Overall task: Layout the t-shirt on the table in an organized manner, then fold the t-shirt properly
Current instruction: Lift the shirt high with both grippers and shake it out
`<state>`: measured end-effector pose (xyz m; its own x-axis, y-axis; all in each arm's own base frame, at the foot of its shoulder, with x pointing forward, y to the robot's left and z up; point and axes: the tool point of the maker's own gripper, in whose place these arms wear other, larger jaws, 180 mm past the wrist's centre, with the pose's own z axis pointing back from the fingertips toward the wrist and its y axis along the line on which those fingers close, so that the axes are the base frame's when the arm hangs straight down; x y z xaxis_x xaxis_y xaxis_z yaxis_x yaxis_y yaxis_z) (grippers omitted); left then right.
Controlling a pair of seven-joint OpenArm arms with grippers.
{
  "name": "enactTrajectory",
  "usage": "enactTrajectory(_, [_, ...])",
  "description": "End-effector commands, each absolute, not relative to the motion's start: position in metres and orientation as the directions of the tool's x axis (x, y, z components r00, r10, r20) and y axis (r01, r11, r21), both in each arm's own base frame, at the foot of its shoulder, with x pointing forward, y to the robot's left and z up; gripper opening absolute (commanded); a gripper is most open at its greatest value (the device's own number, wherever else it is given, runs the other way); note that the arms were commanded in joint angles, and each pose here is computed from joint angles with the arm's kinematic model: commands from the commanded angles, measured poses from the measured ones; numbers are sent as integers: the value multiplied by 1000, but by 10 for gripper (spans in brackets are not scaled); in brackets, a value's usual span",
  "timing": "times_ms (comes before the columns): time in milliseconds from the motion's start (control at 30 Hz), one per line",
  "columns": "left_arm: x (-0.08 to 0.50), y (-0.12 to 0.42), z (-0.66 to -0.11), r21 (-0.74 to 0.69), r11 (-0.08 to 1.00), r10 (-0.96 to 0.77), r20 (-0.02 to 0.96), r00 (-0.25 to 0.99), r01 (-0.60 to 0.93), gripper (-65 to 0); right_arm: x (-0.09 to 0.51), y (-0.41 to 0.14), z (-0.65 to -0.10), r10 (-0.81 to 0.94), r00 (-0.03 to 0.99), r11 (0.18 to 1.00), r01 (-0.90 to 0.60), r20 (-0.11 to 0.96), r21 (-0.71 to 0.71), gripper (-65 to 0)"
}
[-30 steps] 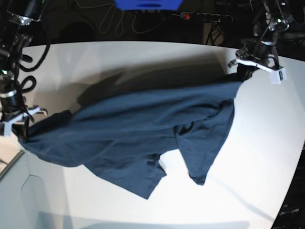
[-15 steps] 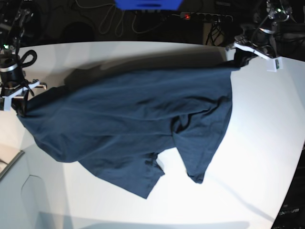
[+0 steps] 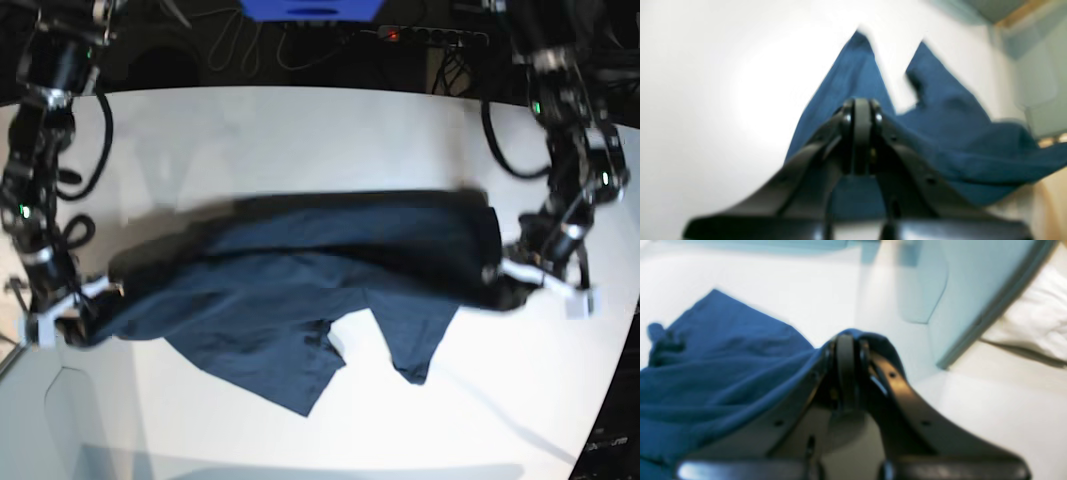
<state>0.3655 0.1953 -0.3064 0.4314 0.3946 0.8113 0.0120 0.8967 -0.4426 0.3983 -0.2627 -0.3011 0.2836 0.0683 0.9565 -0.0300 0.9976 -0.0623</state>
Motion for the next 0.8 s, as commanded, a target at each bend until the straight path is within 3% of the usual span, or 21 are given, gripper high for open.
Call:
enactTrajectory(0, [389,201,-276,-444,895,404,843,355,36,-648,419,-264,-270,71,190,997,-39,979,-65,-650])
enactTrajectory(167, [471,195,-200,-468,880,436,863,256,78,-648,490,-271,-217,40,105,998,-43,994,-36,-650])
enactTrajectory(333, [530,172,-116,-461,868,430,884,182,187,-648,542,-289,-113,24,-54,1000,-11,998,-25,-650])
enactTrajectory(567, [566,151,32,-388,863,407,913,12,323,-648,554,-298,34,131,-279,991,61,951,-119,-650])
enactTrajectory(767, [556,143,121,-306,869,378,917,-124,388,-648,536,-311,84,178,-366,983,111,913,-147,-650])
